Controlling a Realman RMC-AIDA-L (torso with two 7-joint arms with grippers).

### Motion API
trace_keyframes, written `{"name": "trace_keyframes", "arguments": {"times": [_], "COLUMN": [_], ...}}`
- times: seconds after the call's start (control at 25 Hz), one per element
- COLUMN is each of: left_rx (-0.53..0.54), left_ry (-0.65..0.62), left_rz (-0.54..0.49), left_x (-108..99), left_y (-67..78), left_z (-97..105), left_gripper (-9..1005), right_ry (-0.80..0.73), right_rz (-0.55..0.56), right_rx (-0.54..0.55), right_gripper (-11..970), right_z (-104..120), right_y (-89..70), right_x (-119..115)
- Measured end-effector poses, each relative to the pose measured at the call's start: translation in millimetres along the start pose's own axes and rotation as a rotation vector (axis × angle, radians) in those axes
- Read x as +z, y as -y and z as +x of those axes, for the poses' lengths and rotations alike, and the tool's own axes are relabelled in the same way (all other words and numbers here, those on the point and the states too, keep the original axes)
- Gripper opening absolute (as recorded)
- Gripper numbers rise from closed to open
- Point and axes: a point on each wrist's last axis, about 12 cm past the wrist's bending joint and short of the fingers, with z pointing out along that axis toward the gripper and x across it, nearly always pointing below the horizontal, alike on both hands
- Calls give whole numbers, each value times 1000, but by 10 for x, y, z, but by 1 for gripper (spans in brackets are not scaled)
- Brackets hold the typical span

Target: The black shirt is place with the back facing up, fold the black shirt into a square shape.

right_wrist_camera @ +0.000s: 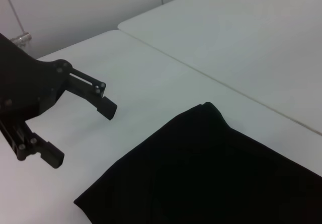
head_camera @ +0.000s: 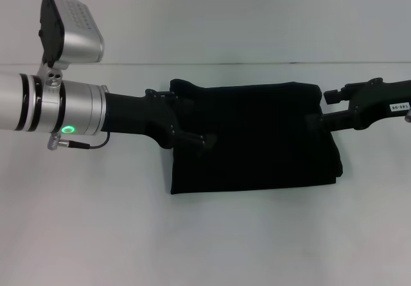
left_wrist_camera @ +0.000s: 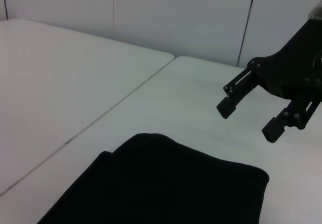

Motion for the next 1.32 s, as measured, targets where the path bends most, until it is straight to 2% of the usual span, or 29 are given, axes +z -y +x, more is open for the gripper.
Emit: {"name": "trace_keyframes", "arguments": {"times": [1.32], "left_rx": [6], "left_ry": [-7], "left_rz": [7], "left_x": [27], "left_y": [16], "left_z": [-2], "left_gripper": [951], "right_ry": [-6], "right_rz": [7], "right_rx": [-4], "right_gripper": [825], "right_z": [-14], "right_y": [-4], "right_x": [43]}}
